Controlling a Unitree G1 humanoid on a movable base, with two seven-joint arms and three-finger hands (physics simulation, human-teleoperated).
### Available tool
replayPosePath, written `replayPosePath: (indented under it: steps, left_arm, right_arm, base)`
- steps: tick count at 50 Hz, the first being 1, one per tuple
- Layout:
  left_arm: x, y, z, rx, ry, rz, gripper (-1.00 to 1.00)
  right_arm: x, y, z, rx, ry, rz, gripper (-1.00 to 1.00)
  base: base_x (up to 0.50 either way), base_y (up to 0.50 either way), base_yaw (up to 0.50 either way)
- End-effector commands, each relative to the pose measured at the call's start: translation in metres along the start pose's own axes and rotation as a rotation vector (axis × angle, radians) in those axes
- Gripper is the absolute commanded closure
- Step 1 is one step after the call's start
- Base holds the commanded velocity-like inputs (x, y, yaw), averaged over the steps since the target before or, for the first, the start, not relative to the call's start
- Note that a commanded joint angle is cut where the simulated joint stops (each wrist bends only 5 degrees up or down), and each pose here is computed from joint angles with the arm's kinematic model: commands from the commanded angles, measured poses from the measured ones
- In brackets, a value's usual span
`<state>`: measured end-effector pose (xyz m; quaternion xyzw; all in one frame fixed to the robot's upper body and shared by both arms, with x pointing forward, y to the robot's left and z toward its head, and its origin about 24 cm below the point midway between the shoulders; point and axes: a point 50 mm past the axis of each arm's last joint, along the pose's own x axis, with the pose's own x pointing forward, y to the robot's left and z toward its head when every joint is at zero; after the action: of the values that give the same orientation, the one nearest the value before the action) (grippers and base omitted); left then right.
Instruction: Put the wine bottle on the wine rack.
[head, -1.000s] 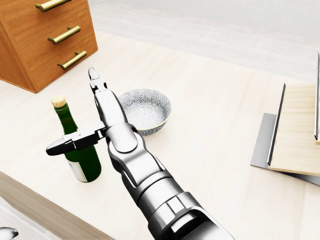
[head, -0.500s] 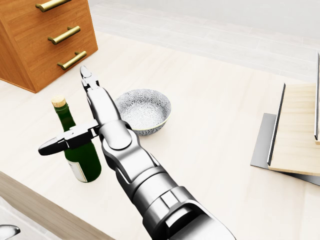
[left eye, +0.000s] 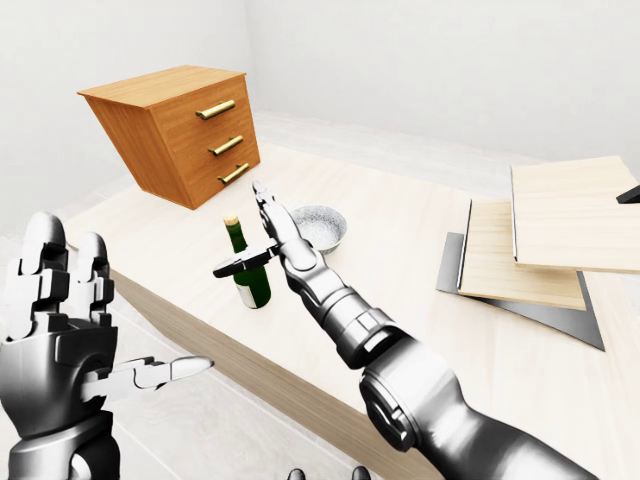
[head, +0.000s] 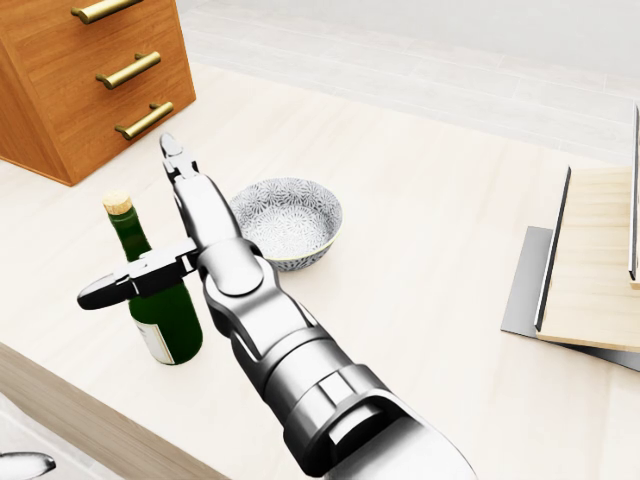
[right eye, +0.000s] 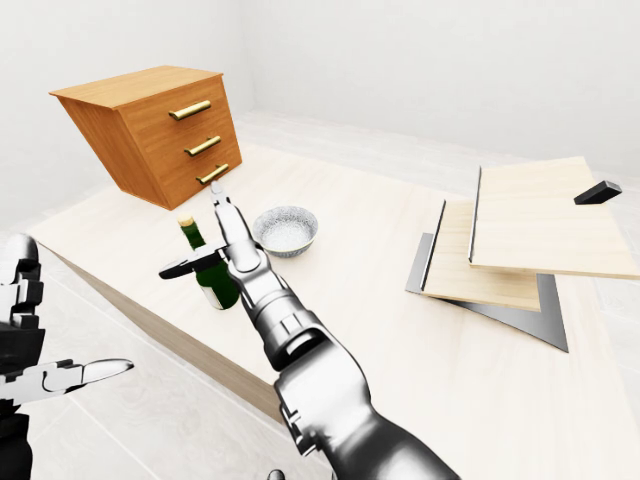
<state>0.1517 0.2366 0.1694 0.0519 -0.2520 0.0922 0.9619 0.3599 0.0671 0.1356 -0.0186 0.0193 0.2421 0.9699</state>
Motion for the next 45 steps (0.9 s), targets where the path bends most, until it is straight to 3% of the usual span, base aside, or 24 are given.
replayPosePath:
  steps: [1,45]
  left_arm:
    - [-0.0008,-0.0042,-0.0024,0.0,0.015,-0.014,-1.0]
    - [-0.0006,0.0019,-0.0069,-0.004,0.03,0.001,-1.0]
  right_arm:
    - [0.001,-0.0008,-0.0018,0.011,0.025,0.003,-1.0]
    - [0.0018,0.0068,-0.0026,0.096,0.089,0.144,-1.0]
  base:
    - [0.0,0.0,0.0]
    - [0.0,0.0,0.0]
